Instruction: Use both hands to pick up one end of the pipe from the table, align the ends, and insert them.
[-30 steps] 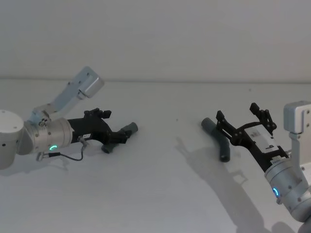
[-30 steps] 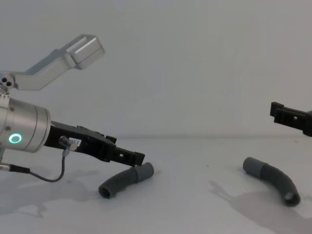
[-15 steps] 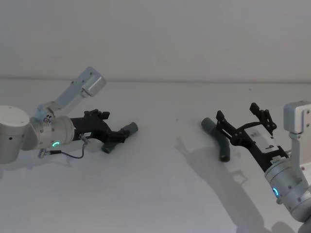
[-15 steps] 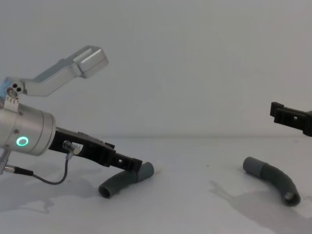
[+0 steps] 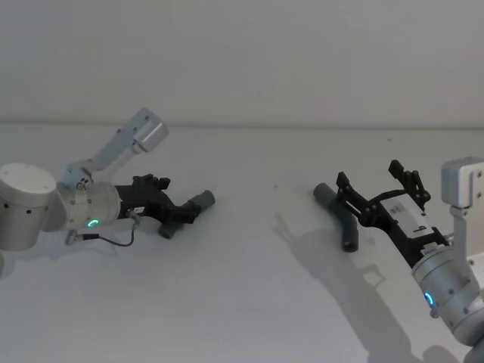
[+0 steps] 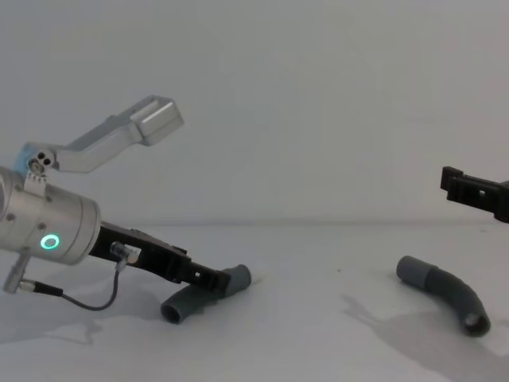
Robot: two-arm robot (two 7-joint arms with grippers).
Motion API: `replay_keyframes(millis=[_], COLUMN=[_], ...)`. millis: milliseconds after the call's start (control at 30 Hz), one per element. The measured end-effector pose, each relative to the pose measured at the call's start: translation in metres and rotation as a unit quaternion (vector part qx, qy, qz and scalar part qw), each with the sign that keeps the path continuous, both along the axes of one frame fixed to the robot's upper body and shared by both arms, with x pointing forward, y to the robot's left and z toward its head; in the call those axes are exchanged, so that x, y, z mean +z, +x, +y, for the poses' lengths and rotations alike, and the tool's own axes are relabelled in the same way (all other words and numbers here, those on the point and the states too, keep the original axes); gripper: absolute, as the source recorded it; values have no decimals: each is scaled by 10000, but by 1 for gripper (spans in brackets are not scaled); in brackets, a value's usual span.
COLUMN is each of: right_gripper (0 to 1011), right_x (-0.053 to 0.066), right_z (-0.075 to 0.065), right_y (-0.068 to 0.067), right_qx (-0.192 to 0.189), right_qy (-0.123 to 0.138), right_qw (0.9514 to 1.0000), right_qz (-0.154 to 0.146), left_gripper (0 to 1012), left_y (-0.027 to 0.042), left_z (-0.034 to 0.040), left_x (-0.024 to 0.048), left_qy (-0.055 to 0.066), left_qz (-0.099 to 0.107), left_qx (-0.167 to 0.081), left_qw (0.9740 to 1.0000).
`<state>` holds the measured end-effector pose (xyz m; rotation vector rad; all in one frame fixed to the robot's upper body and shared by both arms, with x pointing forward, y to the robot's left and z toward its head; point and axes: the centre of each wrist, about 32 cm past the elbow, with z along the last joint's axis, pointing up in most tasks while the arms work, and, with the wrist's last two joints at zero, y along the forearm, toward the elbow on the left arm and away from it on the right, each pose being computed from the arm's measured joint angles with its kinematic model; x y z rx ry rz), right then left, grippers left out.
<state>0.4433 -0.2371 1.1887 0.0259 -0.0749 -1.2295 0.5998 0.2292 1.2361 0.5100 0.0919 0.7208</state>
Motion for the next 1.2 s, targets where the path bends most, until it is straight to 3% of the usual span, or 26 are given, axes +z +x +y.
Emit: replay_keyframes(millis=[733,1200], right_gripper=[1001,1001], right_x=[0,0], right_z=[0,0], right_y=[0,0], right_qx=[0,0], right_qy=[0,0], right_qw=[10000,10000], right_qz=[0,0], left_gripper=[988,636], left_y=[158,186], left_z=[-88,-111], left_x=[-103,-119], left_qy=[-46,-60], left_qz=[183,238], left_qx=[-84,-95], left_qw=[9998,9997])
